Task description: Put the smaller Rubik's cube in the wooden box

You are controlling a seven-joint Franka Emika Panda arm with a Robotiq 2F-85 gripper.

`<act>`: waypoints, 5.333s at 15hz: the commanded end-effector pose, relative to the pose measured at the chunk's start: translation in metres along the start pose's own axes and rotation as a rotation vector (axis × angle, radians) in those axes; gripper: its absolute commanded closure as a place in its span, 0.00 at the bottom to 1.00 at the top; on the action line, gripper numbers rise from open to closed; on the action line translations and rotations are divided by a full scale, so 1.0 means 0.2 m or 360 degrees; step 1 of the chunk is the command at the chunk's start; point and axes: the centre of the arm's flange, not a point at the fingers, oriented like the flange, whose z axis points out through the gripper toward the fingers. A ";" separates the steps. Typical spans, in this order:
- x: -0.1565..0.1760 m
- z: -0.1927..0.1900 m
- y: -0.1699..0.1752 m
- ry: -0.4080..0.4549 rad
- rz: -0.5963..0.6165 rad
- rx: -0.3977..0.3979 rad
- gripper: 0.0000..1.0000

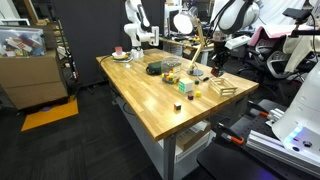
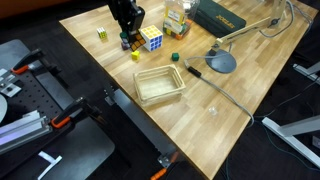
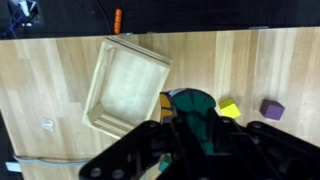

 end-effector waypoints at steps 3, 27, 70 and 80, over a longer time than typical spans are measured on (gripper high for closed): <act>-0.13 0.01 0.14 -0.0053 0.0456 -0.0051 0.94; 0.16 0.33 0.35 -0.0166 0.0580 0.0045 0.94; -0.03 0.42 0.33 -0.0239 0.0328 0.0043 0.00; -0.33 0.06 0.15 -0.0091 0.0233 -0.0022 0.00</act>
